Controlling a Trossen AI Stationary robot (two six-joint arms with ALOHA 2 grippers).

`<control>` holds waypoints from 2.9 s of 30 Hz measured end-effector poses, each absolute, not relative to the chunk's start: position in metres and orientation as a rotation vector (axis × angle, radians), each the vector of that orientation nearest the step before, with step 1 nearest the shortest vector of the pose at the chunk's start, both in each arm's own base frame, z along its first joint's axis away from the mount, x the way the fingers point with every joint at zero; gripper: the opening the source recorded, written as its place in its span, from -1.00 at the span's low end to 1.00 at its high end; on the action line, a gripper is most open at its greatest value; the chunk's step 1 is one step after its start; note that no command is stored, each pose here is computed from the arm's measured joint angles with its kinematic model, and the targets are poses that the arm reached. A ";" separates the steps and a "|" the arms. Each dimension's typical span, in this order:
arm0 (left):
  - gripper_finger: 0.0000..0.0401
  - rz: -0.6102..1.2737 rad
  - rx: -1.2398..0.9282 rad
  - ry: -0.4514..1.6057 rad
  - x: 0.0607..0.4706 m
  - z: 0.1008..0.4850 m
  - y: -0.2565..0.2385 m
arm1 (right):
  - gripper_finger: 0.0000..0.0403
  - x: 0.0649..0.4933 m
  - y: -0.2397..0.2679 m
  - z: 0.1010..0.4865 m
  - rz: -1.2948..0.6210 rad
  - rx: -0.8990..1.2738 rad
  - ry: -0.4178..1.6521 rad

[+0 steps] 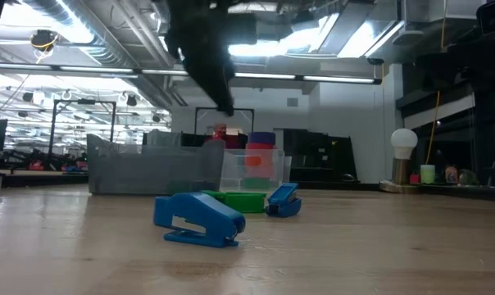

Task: Pick and place Stapler, Stapler remover, tape
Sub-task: Put the green stapler into the black bin

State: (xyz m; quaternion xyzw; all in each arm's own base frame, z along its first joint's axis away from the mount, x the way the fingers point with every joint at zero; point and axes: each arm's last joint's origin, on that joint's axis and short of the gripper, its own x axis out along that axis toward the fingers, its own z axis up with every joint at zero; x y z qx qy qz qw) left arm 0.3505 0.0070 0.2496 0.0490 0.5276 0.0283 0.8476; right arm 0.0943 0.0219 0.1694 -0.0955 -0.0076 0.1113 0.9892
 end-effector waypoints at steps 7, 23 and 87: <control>-0.35 -0.148 0.251 0.989 0.360 0.257 -0.015 | 0.12 0.094 0.022 0.169 0.223 -0.192 -0.014; -0.36 -0.357 0.446 0.969 0.367 0.242 -0.044 | 0.12 0.094 0.022 0.169 0.223 -0.192 -0.014; 0.00 -0.661 0.676 1.145 0.380 0.149 -0.074 | 0.12 0.094 0.022 0.169 0.223 -0.192 -0.014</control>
